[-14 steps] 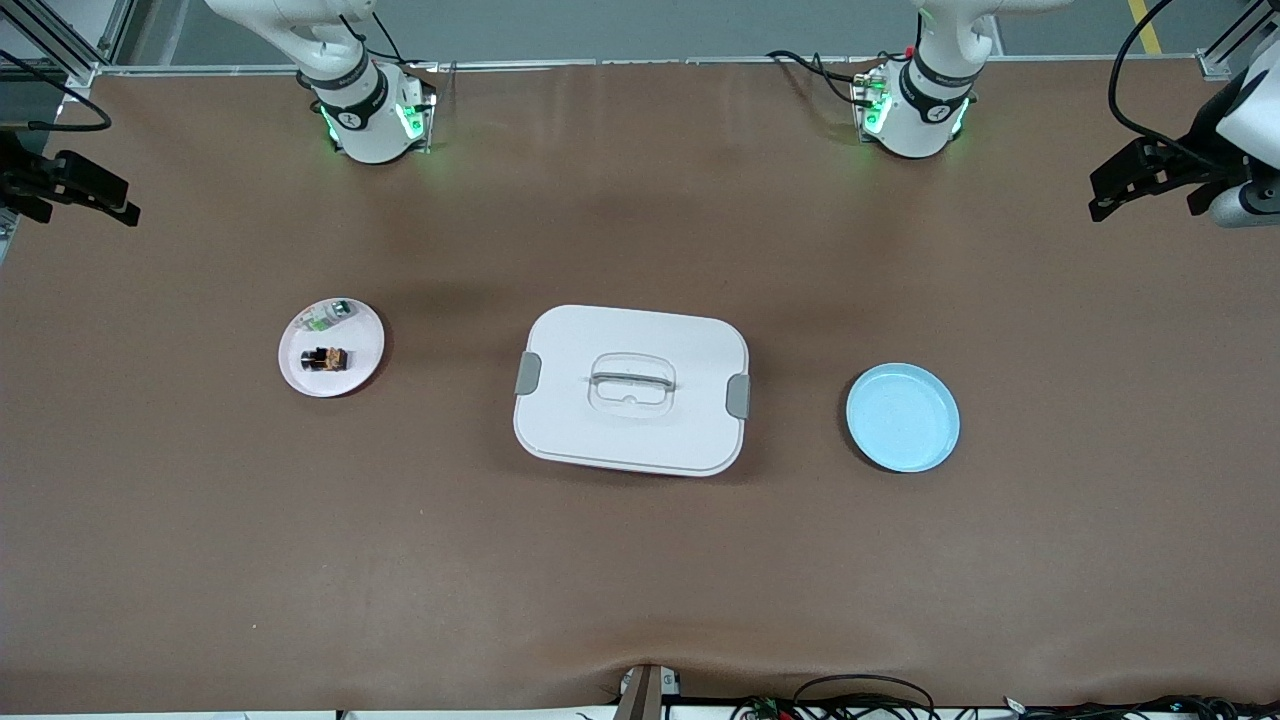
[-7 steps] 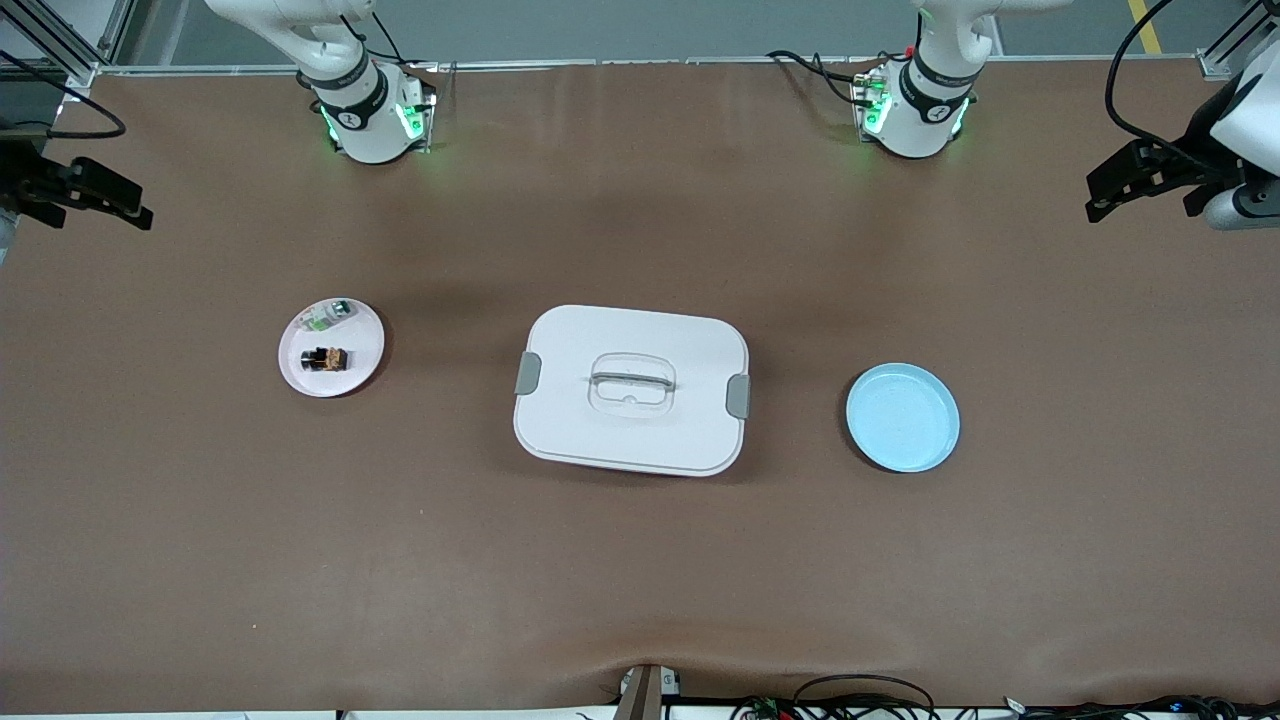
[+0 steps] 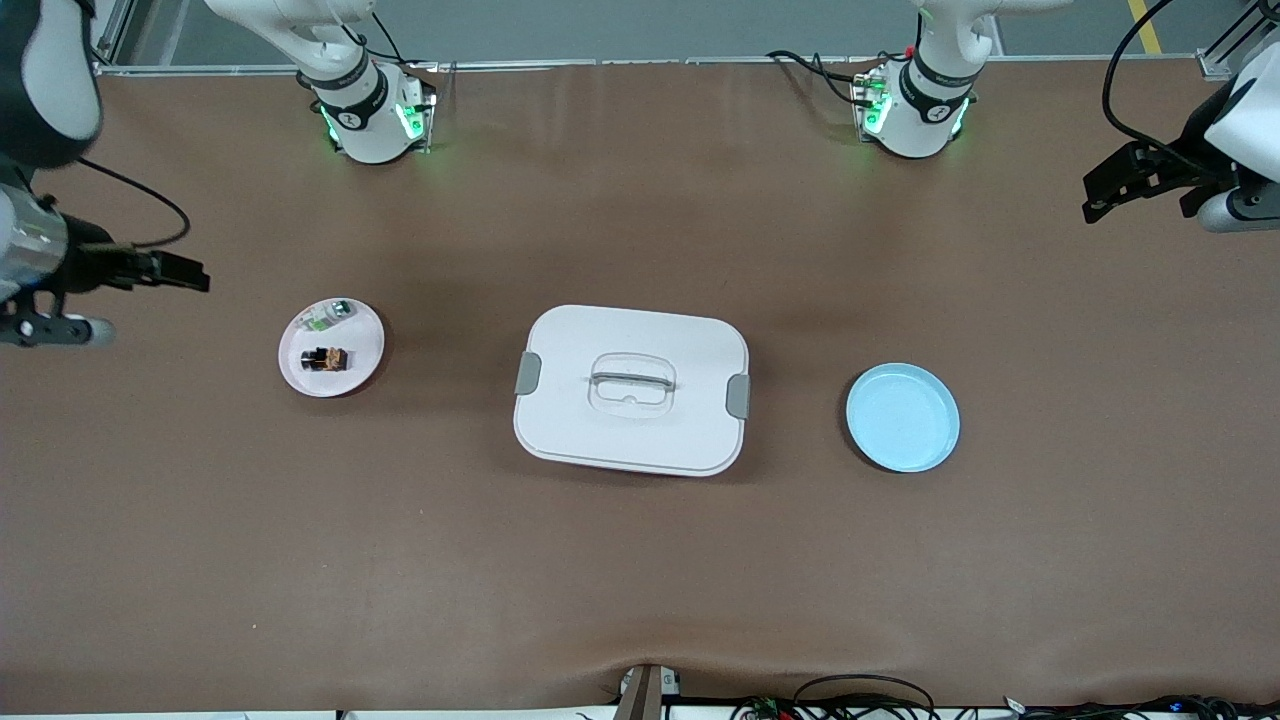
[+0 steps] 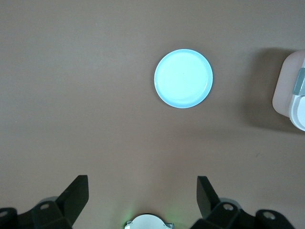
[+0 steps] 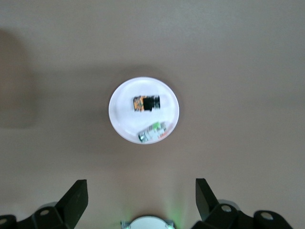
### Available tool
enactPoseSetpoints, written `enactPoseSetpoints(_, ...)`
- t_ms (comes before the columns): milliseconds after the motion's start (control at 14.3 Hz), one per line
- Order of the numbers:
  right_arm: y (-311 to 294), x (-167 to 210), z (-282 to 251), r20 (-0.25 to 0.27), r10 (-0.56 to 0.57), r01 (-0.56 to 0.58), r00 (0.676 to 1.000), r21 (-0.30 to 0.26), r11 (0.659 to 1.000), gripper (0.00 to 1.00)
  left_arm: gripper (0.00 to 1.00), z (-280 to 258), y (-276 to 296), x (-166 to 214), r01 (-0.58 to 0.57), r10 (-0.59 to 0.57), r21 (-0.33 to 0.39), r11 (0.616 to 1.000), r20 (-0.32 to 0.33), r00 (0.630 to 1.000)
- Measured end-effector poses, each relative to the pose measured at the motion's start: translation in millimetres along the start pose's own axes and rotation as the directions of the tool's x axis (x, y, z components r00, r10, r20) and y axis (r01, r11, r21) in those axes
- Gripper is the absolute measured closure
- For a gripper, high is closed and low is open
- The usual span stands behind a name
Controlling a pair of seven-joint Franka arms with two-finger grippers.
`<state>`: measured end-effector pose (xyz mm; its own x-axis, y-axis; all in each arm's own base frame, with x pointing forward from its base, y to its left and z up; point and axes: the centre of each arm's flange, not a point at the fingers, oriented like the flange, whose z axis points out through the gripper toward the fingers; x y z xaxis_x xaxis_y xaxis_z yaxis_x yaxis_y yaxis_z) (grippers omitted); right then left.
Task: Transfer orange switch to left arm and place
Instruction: 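Move the right gripper over the orange switch on the white plate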
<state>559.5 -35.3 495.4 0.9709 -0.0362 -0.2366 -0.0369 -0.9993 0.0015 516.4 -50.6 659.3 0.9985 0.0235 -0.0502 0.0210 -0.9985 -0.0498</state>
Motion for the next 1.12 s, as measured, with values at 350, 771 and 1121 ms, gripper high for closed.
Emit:
enactPoseSetpoints(350,0.1,17.6,96.9,-0.098,-0.001,0.000,0.995,-0.002,1.000,0.00,0.00,1.2,0.1,0.1,0.000,0.000,0.000,1.000,0.002,1.000)
enactPoseSetpoints(771,-0.4,15.8,215.1,-0.098,-0.001,0.001,0.995,-0.004,1.000,0.00,0.00,1.6,2.5,-0.2,-0.005,0.005,0.001,1.000,0.003,1.000)
enactPoseSetpoints(1121,-0.3,29.9,262.4,-0.051,-0.002,0.001,0.999,-0.007,1.000,0.00,0.00,1.9,2.8,-0.2,-0.005,0.005,0.001,1.000,0.004,1.000)
